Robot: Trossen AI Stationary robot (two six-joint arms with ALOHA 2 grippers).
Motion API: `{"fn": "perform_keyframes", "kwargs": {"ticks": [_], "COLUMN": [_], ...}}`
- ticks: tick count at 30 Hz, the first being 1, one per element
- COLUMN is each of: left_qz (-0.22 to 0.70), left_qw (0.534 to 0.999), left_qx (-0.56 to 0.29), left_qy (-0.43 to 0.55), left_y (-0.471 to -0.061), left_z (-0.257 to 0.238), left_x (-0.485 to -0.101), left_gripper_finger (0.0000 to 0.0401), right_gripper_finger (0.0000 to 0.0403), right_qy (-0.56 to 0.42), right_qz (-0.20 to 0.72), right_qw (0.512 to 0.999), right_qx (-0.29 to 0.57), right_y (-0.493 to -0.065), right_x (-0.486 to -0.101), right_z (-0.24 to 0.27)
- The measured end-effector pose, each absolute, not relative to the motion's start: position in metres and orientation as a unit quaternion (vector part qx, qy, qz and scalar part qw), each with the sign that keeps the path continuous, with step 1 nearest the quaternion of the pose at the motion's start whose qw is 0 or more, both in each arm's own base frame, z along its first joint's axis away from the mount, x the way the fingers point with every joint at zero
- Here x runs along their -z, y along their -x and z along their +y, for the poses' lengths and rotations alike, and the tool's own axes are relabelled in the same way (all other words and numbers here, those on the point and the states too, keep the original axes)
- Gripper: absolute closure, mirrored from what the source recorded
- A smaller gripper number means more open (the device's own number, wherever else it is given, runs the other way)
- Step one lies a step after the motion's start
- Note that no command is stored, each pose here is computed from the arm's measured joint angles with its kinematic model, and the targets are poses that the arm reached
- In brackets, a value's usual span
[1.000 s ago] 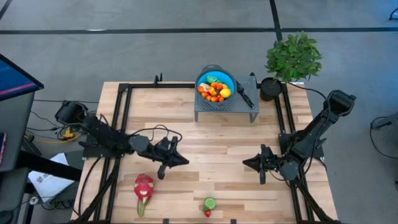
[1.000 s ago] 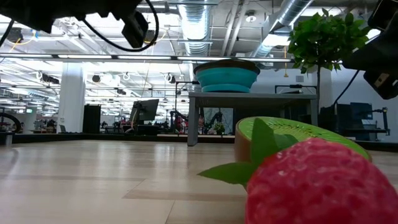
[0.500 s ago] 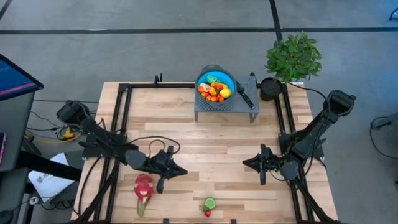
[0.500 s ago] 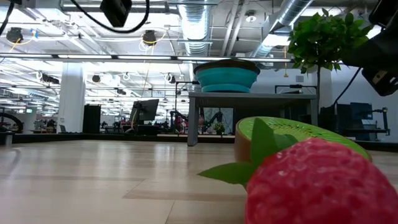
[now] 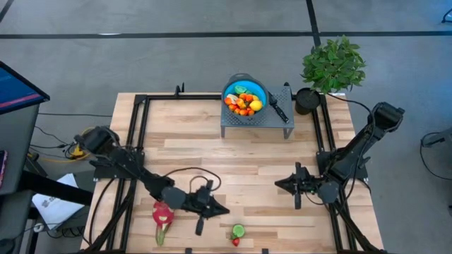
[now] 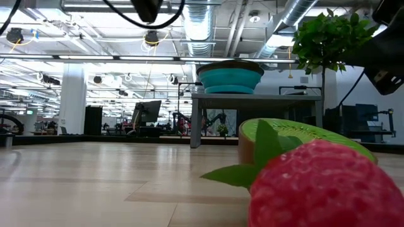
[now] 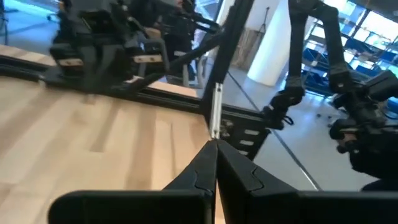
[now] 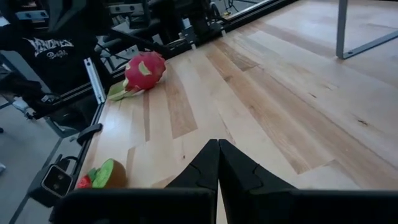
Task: Pick & Place Fruit
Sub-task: Put the kiwi into the strainer bowl
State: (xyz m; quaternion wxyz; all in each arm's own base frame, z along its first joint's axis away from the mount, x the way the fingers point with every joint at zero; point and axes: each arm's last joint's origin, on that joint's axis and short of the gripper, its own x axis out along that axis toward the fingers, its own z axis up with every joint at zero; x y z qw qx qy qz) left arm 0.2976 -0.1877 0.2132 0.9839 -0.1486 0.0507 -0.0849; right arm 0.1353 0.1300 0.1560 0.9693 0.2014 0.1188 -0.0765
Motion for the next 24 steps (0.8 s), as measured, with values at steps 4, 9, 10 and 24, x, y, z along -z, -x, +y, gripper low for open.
{"fn": "perform_keyframes", "kwargs": {"ticks": [4,9,10,24], "left_qz": [0.081,0.120,0.124,0.226], "left_qw": [0.979,0.973,0.973,0.948], "left_qx": [0.101,0.101,0.102,0.118], "left_qy": [0.159,0.171,0.168,0.192], "left_y": [-0.307,-0.320,-0.323,-0.334], "left_z": [-0.201,-0.218,-0.222,-0.271], "left_x": [-0.213,-0.211,-0.209,-0.183], "left_gripper_finger": [0.0400,0.0400,0.0400,0.0400], "right_gripper_finger": [0.0403,0.0403,0.0403,0.0403], "right_qy": [-0.206,-0.211,-0.212,-0.211], "right_qz": [0.118,0.117,0.117,0.116], "right_qw": [0.969,0.969,0.969,0.969], "right_qx": [0.070,0.055,0.053,0.049], "right_y": [-0.134,-0.131,-0.130,-0.130], "right_x": [-0.156,-0.158,-0.158,-0.158], "right_z": [0.132,0.136,0.136,0.138]}}
